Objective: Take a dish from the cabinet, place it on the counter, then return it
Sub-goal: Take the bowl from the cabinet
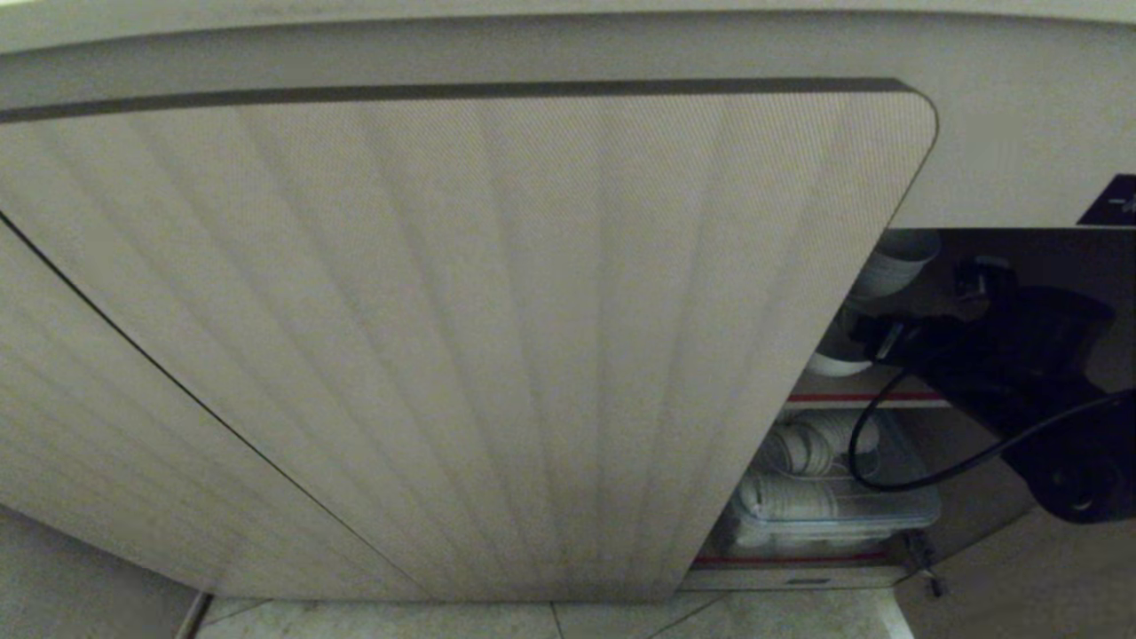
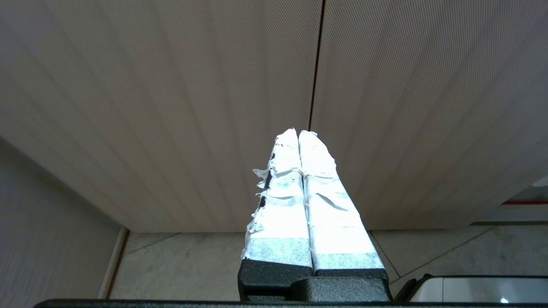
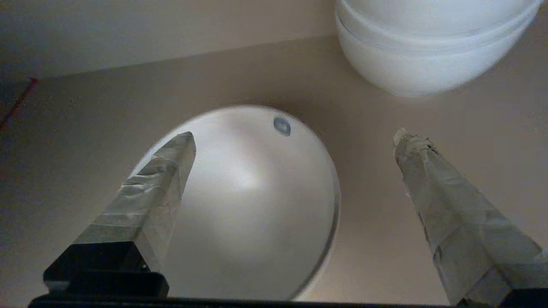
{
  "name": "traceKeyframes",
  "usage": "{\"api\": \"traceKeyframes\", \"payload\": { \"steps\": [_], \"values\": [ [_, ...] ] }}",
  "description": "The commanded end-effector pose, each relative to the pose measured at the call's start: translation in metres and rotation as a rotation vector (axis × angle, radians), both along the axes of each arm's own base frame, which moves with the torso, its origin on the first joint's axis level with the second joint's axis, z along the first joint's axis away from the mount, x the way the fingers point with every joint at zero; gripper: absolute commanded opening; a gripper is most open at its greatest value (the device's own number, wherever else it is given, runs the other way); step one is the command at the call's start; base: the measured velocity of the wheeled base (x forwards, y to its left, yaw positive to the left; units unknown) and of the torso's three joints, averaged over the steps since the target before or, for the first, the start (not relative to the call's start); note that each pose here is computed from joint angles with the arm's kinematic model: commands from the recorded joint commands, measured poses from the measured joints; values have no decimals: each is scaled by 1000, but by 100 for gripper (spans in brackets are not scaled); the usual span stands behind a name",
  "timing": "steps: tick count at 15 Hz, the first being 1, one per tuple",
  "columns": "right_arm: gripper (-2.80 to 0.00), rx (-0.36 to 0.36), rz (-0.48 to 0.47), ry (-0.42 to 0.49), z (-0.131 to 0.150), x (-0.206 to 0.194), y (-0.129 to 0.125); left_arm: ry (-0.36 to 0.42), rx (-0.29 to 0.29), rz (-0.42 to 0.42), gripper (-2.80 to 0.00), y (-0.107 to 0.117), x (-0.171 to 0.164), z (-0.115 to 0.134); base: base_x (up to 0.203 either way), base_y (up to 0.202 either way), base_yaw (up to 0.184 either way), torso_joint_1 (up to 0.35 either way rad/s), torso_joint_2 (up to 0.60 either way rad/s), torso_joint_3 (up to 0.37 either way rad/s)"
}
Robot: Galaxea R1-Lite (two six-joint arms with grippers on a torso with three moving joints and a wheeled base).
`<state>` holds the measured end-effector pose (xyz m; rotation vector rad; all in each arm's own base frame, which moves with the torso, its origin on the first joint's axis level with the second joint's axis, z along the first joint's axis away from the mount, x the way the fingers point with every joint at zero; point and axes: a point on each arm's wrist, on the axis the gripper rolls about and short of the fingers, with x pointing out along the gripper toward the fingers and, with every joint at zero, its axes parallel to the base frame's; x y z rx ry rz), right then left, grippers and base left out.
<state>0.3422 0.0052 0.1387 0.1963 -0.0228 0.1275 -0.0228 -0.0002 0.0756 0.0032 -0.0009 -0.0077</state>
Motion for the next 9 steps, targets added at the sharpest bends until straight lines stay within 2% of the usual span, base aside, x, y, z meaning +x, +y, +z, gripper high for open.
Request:
{"api": "traceKeyframes", "payload": {
  "steps": [1, 9],
  "values": [
    [0, 2, 2, -6, 1, 2, 0, -1, 0, 0, -280, 0, 0, 0, 0, 0, 0, 0, 0, 0],
    [0, 0, 4, 59, 2, 11, 1, -1, 0, 0, -280, 0, 0, 0, 0, 0, 0, 0, 0, 0]
  ]
}}
